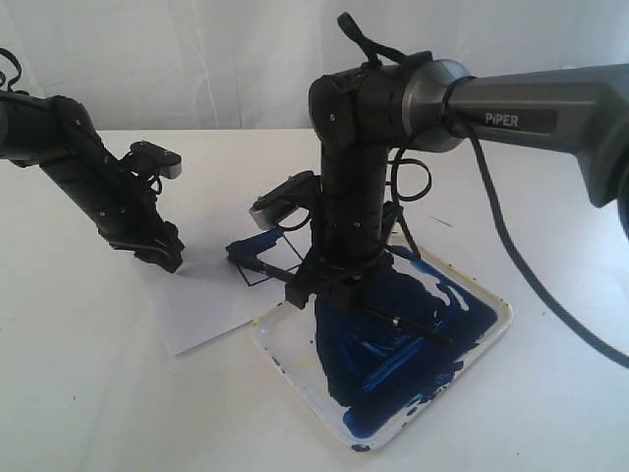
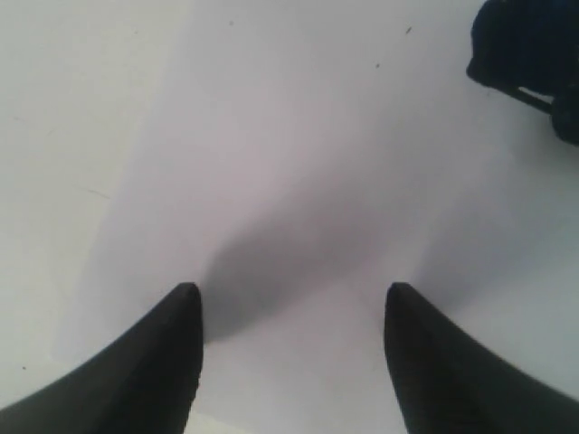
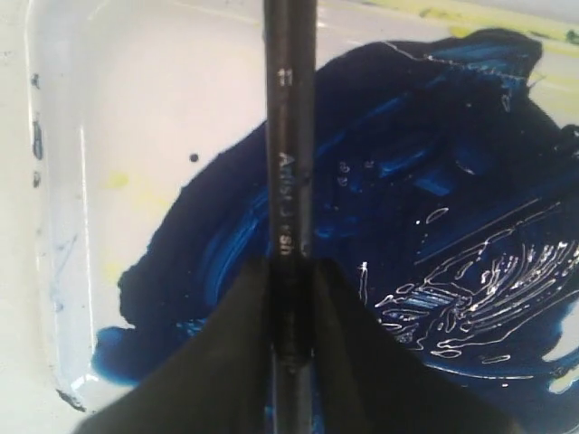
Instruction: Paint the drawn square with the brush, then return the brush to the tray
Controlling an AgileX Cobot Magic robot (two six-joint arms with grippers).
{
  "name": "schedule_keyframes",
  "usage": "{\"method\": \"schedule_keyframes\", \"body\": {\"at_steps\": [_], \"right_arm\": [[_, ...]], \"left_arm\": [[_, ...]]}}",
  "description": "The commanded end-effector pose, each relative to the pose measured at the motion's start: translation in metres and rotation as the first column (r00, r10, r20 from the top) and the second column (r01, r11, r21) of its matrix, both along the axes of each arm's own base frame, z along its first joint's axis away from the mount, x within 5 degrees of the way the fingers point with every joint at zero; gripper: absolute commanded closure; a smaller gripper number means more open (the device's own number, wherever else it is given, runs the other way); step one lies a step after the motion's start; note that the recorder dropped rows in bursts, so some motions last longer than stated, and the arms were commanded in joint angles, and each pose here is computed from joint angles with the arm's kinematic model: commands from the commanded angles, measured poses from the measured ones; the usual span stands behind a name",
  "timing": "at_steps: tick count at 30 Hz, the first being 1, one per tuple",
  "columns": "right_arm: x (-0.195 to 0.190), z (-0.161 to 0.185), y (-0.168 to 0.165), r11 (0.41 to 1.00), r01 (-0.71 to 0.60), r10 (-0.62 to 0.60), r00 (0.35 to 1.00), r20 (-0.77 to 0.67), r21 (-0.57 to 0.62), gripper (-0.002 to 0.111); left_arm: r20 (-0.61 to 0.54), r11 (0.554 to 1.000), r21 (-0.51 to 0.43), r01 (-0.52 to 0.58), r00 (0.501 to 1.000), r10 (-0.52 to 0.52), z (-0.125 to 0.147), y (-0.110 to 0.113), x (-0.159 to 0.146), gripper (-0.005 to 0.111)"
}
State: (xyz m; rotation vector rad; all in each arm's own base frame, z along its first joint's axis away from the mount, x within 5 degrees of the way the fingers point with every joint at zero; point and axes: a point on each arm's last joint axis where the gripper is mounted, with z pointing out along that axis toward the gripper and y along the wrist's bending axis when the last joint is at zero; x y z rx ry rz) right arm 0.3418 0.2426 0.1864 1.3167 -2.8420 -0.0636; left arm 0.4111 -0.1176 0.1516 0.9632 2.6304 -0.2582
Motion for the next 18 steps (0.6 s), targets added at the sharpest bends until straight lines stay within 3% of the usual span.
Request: {"method": "schedule_keyframes", "body": {"at_steps": [1,18], "right_arm": [[0.003,-0.001,0.0,1.0,0.025,-0.025,0.999,0.034,0.003,0.108],[0.004,-0.016,0.001,0.999,0.033,-0.033,0.999,0.002,-0.023,0.108]], "left_arm": [[-0.073,1.0,-0.004,-0.01,0.997,0.01,-0.007,0.0,-0.006,0.044],[-0.073,1.0,-0.004,-0.01,0.997,0.01,-0.007,0.0,-0.006,0.044]]}}
